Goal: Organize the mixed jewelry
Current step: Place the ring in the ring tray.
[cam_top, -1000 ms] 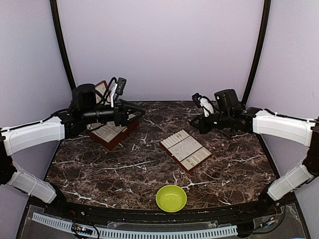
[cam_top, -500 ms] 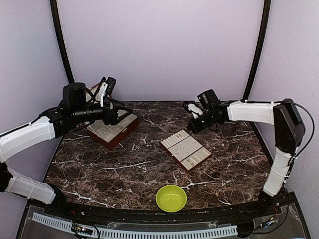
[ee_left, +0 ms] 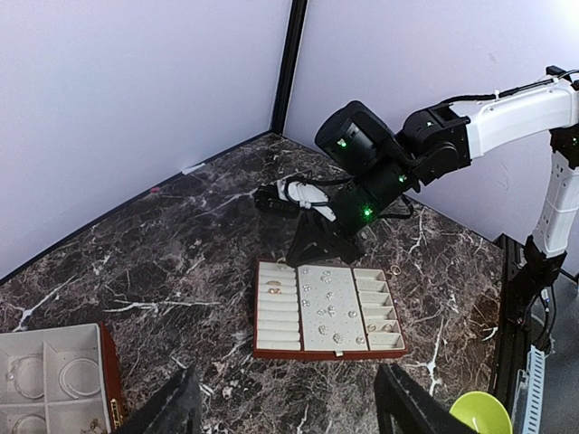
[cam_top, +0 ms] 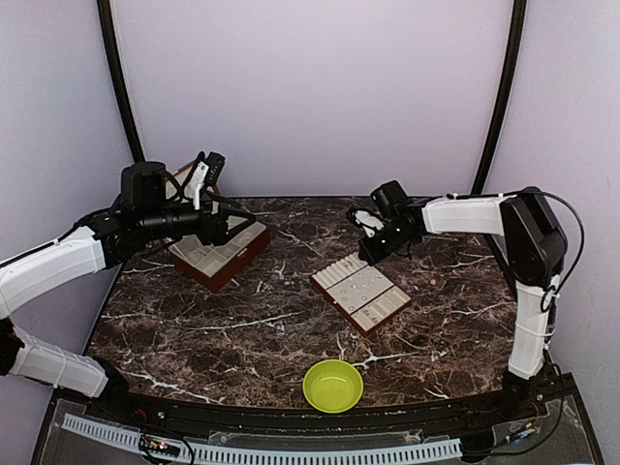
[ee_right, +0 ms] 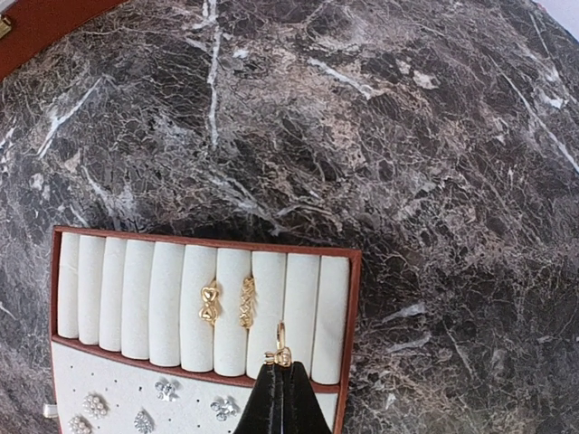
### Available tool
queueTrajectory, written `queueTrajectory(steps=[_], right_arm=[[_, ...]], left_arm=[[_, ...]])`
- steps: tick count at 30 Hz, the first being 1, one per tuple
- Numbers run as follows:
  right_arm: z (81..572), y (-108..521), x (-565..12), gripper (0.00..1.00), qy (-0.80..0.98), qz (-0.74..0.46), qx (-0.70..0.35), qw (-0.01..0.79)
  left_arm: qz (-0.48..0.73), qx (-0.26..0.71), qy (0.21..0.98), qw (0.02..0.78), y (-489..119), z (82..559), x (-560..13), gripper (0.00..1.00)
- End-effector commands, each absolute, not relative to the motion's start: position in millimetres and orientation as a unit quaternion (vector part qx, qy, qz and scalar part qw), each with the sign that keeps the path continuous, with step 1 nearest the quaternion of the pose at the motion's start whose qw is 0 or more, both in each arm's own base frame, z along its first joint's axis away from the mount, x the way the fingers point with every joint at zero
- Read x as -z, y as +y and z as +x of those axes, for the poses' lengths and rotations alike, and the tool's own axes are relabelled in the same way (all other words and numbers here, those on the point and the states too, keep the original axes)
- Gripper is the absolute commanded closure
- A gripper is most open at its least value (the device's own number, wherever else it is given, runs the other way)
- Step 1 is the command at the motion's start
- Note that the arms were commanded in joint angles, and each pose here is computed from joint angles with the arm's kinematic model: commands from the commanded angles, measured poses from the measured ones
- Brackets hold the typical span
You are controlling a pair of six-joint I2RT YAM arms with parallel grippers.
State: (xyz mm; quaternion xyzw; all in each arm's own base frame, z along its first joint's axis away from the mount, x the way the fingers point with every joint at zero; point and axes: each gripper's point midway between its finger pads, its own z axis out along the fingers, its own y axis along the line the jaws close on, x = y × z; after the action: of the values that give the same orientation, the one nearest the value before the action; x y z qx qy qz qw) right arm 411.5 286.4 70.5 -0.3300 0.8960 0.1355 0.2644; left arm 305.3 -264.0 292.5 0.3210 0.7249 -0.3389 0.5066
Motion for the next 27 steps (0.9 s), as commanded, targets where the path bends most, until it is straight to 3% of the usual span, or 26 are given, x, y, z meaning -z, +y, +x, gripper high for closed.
queueTrajectory(steps=[1, 27], right_arm=[[420.9, 288.9, -68.1, 1.0, 0.894, -0.335, -0.13, 0.268], [420.3, 281.7, -32.1, 1.0, 0.909, -0.348, -0.098, 0.207]], left_arm=[[0.323, 0.336, 0.719, 0.516, -259.8, 300.8, -298.0, 0.32], [0.322, 0.327, 0.721, 0.519, -257.6, 301.9, -298.6, 0.32]])
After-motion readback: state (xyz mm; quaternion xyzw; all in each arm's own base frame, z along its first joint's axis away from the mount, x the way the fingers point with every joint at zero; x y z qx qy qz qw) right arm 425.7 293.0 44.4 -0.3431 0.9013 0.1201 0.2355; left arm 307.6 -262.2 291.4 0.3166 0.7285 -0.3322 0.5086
